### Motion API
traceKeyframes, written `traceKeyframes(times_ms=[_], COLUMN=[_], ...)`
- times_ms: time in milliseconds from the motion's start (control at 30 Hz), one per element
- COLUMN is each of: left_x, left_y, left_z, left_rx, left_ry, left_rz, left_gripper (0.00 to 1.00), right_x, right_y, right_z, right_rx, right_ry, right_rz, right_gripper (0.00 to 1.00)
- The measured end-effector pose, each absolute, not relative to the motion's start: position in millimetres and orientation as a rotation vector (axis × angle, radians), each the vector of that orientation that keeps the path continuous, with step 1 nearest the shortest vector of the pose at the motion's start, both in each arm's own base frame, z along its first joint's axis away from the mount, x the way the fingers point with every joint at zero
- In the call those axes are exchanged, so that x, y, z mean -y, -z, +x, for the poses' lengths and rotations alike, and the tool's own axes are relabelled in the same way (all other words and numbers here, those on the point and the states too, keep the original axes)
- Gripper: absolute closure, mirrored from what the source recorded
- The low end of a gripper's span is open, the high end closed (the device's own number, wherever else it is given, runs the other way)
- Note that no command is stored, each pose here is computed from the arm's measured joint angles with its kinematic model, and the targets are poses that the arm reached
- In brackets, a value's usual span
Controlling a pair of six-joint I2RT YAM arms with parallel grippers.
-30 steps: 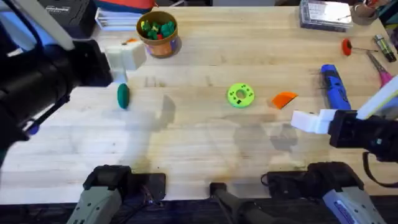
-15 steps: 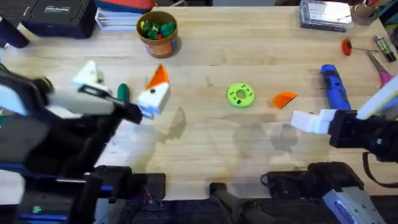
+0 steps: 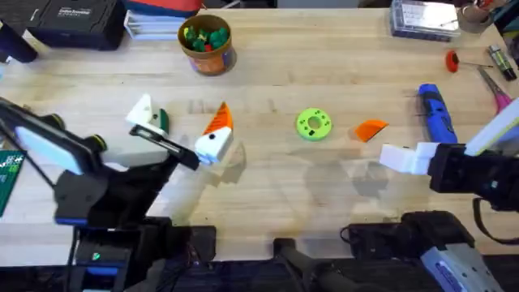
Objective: Pick up the gripper from the table and insert it into the empty holder that is missing its gripper. Then pick up a screw, insert it into the mounting hole, and use the screwdriver to tighten it. Finally, clean up the table by picking up the vegetable and placing it into the bucket.
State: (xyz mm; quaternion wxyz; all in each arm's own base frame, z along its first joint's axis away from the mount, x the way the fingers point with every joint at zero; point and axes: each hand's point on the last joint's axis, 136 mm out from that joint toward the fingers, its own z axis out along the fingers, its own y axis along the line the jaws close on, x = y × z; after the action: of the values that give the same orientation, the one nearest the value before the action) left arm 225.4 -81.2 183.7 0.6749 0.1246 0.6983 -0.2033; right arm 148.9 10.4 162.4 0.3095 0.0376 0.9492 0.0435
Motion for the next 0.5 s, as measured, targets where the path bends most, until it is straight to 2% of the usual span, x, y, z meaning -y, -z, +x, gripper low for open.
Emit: traceKeyframes(times_ms=[100, 500], left_x=[90.8, 132.4], left_y=[-164.2, -162.5], left_z=[222.5, 188.0], left_rx=[-1.609, -1.570], left_ry=[0.516, 0.756], left_rz=[0.321, 0.580], left_gripper=[0.015, 0.015], right_x=[-10.4, -10.4], right_y=[-162.4, -162.4], right_z=[148.9, 149.0], right_rx=[-2.508, -2.508], right_ry=[-0.115, -0.115], right_rz=[0.099, 0.099], right_gripper=[0.007, 0.007])
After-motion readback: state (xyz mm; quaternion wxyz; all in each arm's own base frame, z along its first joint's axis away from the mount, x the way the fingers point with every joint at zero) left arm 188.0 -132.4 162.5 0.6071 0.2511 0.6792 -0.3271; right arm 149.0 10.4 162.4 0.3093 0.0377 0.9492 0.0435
